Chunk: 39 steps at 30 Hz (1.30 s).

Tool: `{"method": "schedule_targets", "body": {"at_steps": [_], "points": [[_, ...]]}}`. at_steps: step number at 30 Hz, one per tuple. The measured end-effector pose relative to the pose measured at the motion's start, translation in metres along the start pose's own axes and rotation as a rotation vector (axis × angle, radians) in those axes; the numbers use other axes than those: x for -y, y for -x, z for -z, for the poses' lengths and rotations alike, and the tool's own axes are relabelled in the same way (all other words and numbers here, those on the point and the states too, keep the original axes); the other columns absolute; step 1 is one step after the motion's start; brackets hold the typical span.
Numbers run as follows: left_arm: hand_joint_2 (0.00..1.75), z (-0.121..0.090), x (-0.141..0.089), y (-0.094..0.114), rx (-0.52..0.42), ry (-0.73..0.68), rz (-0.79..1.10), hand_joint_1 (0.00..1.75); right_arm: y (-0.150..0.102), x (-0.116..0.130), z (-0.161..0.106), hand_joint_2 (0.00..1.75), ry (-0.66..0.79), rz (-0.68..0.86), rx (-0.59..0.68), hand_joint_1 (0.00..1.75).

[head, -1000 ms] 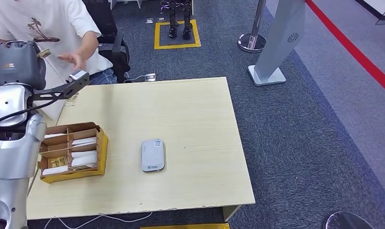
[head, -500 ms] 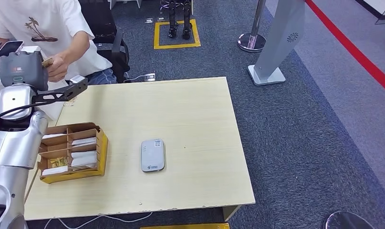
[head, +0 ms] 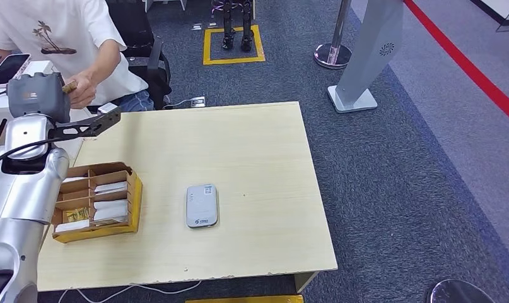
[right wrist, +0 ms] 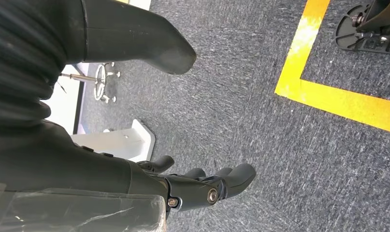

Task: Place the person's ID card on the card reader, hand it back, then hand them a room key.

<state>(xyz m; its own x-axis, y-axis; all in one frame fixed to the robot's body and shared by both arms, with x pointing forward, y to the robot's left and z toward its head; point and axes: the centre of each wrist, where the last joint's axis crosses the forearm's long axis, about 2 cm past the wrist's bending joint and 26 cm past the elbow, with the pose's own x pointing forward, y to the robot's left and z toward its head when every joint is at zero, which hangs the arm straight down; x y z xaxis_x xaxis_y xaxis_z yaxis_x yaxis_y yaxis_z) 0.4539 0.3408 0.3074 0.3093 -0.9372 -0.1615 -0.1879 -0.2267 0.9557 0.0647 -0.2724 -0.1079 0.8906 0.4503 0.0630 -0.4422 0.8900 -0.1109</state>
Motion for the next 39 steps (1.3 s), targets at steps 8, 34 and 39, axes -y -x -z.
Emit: {"method": "schedule_targets", "body": {"at_steps": [8,34,39], "points": [[0.0,-0.001,-0.001,-0.004,0.01,-0.003,-0.015,0.0,0.0,0.0,0.0,1.75,-0.004,0.0,-0.005,0.0],[1.75,-0.073,0.001,-0.045,0.289,-0.079,-0.146,0.0,0.002,-0.002,0.0,1.75,-0.007,0.047,-0.016,0.0],[1.75,-0.119,0.02,-0.053,0.41,-0.042,-0.214,0.0,0.005,-0.002,0.0,1.75,-0.001,0.098,-0.022,0.0]]}}
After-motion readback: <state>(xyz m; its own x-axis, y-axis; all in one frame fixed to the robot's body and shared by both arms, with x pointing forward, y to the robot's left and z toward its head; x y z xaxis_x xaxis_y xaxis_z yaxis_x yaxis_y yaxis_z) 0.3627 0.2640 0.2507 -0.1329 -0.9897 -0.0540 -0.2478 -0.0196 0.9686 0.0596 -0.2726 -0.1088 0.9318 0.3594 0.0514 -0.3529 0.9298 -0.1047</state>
